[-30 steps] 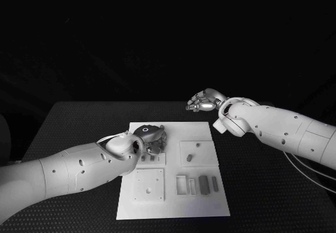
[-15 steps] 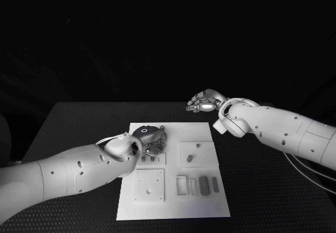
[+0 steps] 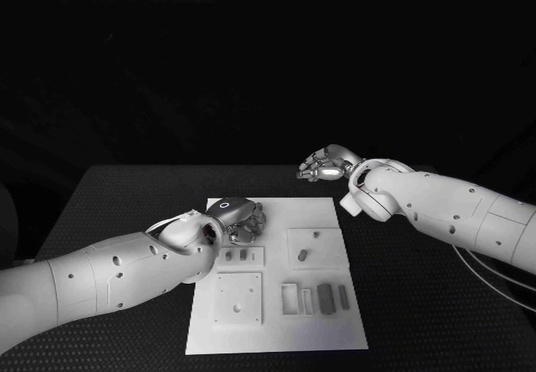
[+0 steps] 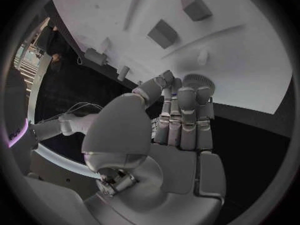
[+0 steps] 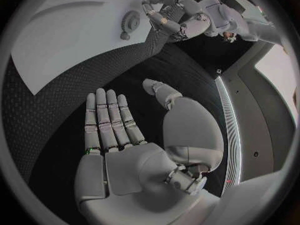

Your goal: Assemble the parts on the task board

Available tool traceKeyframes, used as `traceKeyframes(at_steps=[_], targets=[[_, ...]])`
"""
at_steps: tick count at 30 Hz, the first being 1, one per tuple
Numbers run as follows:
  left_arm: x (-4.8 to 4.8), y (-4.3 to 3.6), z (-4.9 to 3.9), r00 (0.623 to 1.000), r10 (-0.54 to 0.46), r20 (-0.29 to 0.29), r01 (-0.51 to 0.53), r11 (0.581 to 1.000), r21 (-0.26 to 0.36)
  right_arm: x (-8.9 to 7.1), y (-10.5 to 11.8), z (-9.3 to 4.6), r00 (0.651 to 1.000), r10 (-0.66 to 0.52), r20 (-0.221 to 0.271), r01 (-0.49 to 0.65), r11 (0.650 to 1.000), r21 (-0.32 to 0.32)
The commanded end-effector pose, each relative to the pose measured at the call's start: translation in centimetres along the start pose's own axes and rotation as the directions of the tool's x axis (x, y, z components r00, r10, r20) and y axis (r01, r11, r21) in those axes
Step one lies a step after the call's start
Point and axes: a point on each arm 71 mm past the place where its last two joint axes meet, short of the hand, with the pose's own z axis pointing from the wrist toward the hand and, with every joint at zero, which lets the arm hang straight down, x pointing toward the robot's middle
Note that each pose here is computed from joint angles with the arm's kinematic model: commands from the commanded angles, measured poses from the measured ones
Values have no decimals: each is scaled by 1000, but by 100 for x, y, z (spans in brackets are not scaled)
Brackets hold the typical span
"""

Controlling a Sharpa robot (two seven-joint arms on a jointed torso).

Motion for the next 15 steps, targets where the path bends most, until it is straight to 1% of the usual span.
traceKeyframes(at_steps=[1,3,5,6,11,15], targets=[[-60,-14,-8,998,-56,23,56,998,13,12,7,-1,1000,0,-13,-1,1000,-7],[-96,8,-25,997,-72,25,72,997,6,10,5,-2,1000,0,-13,0,1000,-7],[-118,40,-39,997,-78,15,78,997,-7,6,0,-3,1000,0,-12,0,1000,-6],[-126,84,-70,996,-84,5,84,996,-20,3,-4,-2,1000,0,-11,0,1000,-5],[-131,208,-165,995,-96,-32,94,994,-50,0,-15,-4,1000,0,-10,0,1000,-3],[-140,295,-210,995,-96,-37,94,993,-71,6,-29,-8,1000,1,-11,-1,1000,0]])
